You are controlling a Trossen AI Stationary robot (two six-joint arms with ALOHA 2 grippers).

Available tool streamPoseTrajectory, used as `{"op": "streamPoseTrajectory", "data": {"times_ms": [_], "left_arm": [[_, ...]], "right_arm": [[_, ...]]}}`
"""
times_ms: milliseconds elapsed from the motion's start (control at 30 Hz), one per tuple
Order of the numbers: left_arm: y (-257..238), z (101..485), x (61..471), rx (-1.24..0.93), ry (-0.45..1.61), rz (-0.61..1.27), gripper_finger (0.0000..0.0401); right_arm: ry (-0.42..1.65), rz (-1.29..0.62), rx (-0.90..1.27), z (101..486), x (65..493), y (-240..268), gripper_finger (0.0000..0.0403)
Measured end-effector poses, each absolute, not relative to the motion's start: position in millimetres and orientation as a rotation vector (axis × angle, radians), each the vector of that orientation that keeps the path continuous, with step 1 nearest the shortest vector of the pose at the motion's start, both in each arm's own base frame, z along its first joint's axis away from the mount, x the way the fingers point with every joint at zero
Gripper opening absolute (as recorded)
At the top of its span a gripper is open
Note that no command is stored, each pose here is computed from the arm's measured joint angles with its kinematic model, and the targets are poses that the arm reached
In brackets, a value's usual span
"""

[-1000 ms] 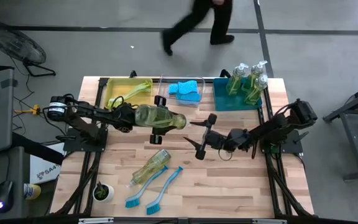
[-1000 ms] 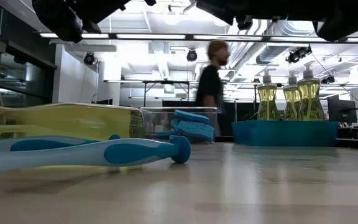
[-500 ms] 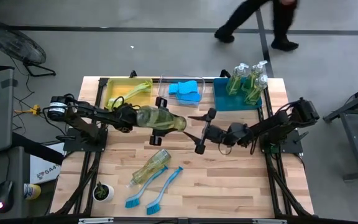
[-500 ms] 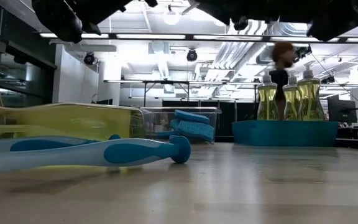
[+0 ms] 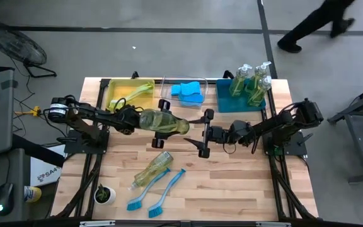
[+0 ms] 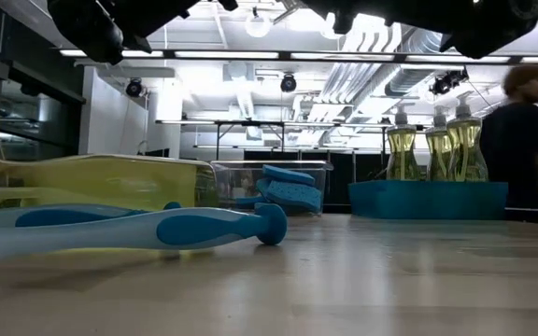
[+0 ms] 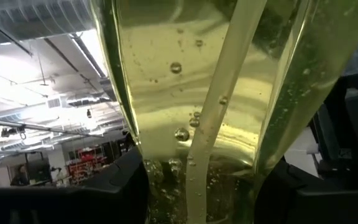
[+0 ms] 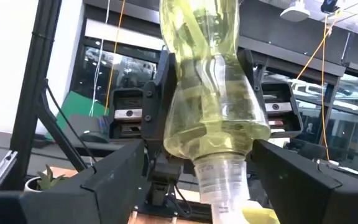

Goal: Pick & Place Kitchen Sink Supplies
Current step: Put the dish soap into the blue bin

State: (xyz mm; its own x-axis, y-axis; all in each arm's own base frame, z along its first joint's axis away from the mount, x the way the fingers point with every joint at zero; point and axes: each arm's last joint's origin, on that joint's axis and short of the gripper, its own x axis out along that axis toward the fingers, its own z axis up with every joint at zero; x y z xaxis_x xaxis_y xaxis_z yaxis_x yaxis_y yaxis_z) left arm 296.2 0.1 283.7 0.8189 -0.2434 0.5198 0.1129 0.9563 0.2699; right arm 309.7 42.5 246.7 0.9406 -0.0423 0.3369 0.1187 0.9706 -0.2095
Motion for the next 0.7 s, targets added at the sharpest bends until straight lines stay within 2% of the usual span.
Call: {"op": "streamPoseTrajectory", "data": {"times_ms": [700], "left_arm": [[-1, 282, 297, 0.228, -0.569, -0.222, 0.019]], "right_arm": [[-0.326, 0.083, -0.284, 257, 324, 28, 0.0294]]}}
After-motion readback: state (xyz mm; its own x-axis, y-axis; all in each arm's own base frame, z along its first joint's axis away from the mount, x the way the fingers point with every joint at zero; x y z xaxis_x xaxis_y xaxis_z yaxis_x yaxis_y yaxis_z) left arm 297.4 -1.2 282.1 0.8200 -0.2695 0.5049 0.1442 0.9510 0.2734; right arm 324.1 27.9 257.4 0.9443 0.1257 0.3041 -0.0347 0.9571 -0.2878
